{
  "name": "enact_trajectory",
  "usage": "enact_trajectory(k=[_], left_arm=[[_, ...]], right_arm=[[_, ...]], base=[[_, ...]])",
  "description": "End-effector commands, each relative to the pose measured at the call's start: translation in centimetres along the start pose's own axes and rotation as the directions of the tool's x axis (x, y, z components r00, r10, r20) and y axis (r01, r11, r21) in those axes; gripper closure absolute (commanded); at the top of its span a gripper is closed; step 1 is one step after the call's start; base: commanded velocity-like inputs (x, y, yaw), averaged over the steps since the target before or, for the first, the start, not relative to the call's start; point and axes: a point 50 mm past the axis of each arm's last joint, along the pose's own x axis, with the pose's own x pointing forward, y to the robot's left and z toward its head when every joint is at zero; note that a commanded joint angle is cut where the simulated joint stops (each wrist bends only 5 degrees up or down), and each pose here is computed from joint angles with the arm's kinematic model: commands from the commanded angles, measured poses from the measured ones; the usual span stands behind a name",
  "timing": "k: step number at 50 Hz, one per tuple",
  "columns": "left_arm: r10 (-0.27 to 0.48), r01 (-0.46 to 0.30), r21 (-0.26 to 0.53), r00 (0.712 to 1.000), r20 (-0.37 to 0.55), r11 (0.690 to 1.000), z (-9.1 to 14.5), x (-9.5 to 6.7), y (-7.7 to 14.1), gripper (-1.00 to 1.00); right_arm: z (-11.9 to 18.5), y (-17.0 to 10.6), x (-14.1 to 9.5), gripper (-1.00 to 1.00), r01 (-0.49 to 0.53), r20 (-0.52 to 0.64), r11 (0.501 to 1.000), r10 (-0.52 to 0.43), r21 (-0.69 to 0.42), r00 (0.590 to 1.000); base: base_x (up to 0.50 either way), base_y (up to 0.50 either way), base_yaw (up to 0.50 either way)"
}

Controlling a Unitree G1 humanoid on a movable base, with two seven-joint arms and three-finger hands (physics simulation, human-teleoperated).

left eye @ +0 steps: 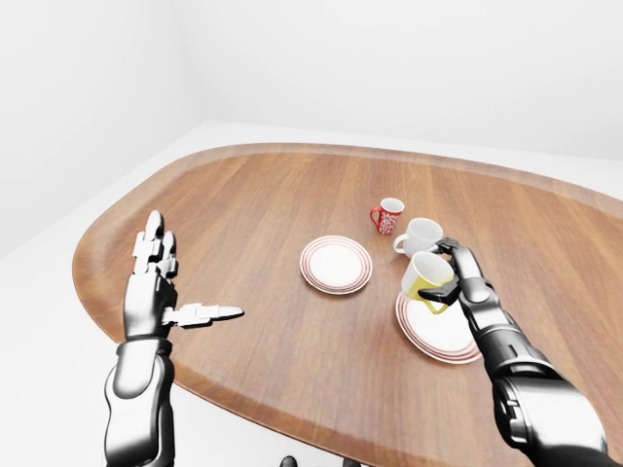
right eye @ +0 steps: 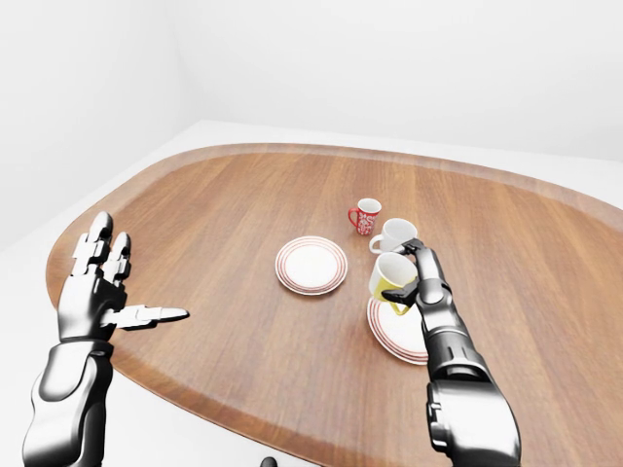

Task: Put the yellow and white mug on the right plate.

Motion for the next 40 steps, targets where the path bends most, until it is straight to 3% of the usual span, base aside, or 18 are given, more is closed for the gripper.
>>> enact_trajectory(k=[1, 18, 40], left_arm=[[-0.003, 0.003, 0.0, 1.0, -0.002, 1.0, 0.0, 0.0, -0.1, -1.0], [-0.004, 0.004, -0.001, 1.0, -0.008, 1.0, -0.2, 0.0, -0.2, -1.0], [-0.006, 0.006, 0.001, 1.0, -0.011, 1.0, -0.2, -0.1, -0.2, -1.0]], right_arm=[[-0.4, -1.6, 0.1, 1.0, 0.049, -0.015, 0.998, -0.05, -0.043, 0.999], [-2.2, -3.3, 0.0, 1.0, 0.113, -0.099, 0.99, -0.12, -0.08, 0.988], [-3.3, -2.6, -0.3, 1.0, 0.128, -0.156, 0.986, -0.143, -0.102, 0.977]], base=[[0.0, 0.0, 0.0], [0.0, 0.0, 0.0], [0.0, 0.0, 0.0]])
